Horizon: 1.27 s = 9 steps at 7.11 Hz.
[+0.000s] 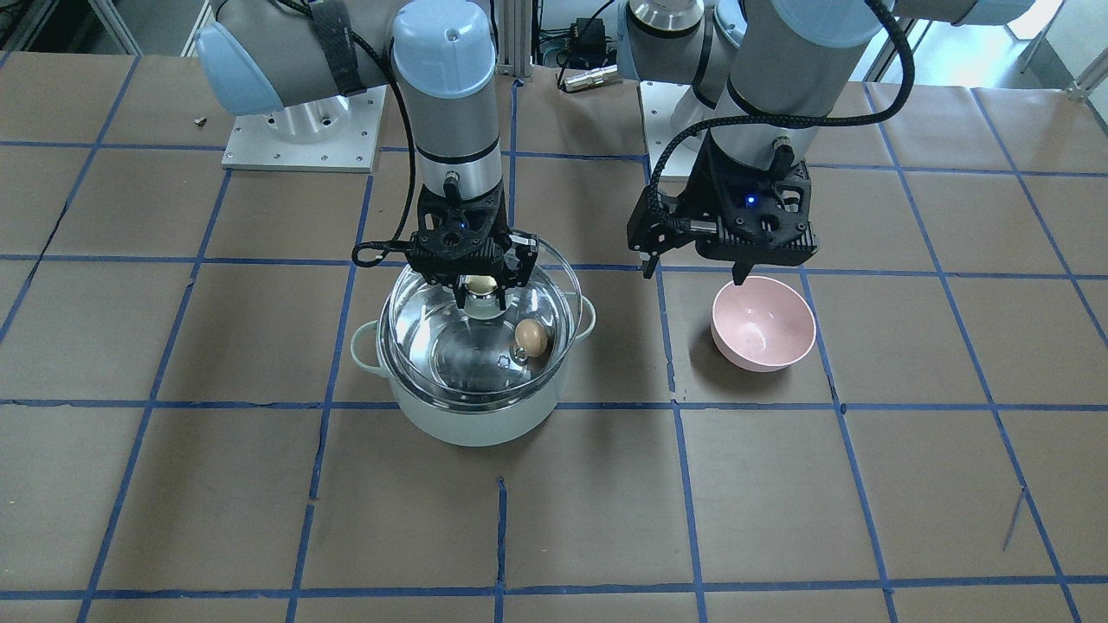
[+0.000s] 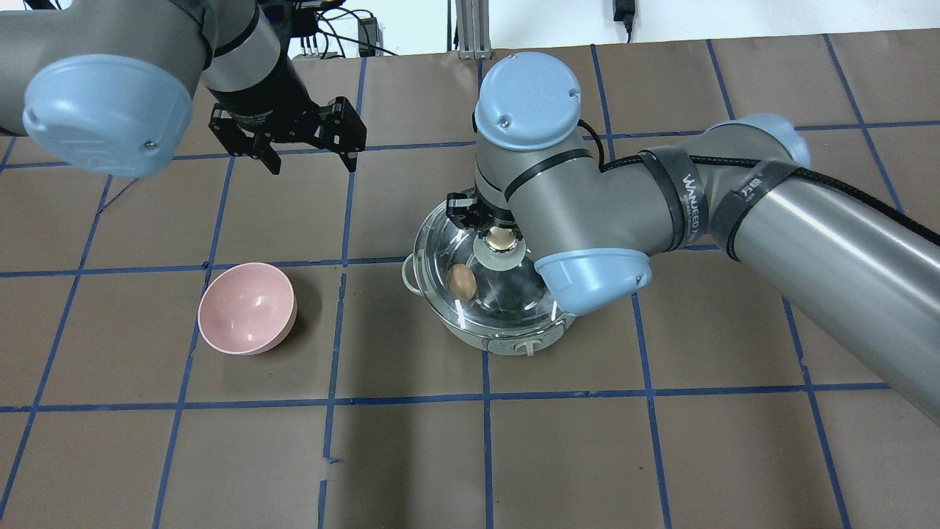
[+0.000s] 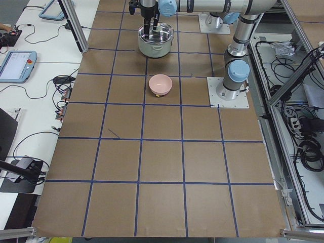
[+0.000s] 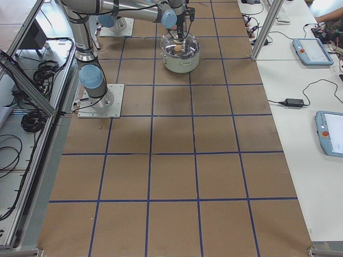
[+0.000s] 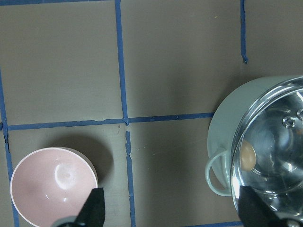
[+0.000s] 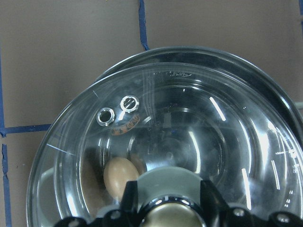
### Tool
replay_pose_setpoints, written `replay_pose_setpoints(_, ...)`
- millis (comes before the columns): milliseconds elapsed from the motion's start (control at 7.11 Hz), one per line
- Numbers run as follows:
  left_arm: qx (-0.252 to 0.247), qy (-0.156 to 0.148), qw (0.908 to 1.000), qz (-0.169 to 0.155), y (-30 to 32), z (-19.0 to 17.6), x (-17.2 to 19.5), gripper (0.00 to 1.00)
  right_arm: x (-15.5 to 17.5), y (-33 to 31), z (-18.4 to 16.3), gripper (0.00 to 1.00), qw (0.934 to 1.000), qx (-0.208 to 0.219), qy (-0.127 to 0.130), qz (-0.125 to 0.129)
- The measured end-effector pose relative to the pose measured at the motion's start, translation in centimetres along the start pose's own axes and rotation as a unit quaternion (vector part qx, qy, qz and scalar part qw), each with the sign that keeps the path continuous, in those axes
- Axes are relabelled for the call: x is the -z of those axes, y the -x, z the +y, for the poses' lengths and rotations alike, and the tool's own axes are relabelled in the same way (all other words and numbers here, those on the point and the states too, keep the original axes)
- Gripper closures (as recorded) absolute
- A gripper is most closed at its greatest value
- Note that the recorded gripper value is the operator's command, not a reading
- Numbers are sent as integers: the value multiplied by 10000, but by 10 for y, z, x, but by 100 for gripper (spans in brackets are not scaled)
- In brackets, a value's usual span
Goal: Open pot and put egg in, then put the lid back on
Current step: 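Lower the glass lid onto the pot with the right gripper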
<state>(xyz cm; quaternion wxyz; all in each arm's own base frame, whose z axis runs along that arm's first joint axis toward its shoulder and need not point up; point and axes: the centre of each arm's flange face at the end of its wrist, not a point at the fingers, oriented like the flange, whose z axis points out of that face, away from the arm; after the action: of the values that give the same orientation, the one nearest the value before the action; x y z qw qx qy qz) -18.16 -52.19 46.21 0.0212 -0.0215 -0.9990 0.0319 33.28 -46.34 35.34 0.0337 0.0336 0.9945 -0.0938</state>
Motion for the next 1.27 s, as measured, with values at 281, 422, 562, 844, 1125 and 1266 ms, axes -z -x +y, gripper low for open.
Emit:
replay_pose_setpoints(281, -1, 1, 10000, 3, 0, 0, 0, 0, -3, -1, 0, 61, 9998, 176, 3, 38)
replay_pose_setpoints(422, 0, 2, 10000, 4, 1, 0, 0, 0, -4, -1, -1, 61, 9996, 264, 5, 58)
replay_pose_setpoints(562, -1, 3, 10000, 6, 0, 0, 0, 0, -5, -2, -1, 61, 9994, 336, 0, 64)
replay_pose_setpoints(844, 0, 7, 10000, 11, 0, 0, -1, 0, -5, -2, -3, 61, 9989, 457, -28, 60)
replay_pose_setpoints(1125, 0, 9, 10000, 38, 0, -1, -1, 0, -3, -6, -7, 61, 9983, 573, -66, 59)
replay_pose_setpoints(1266, 0, 9, 10000, 47, 0, -1, -1, 0, -3, -7, -8, 61, 9981, 603, -93, 52)
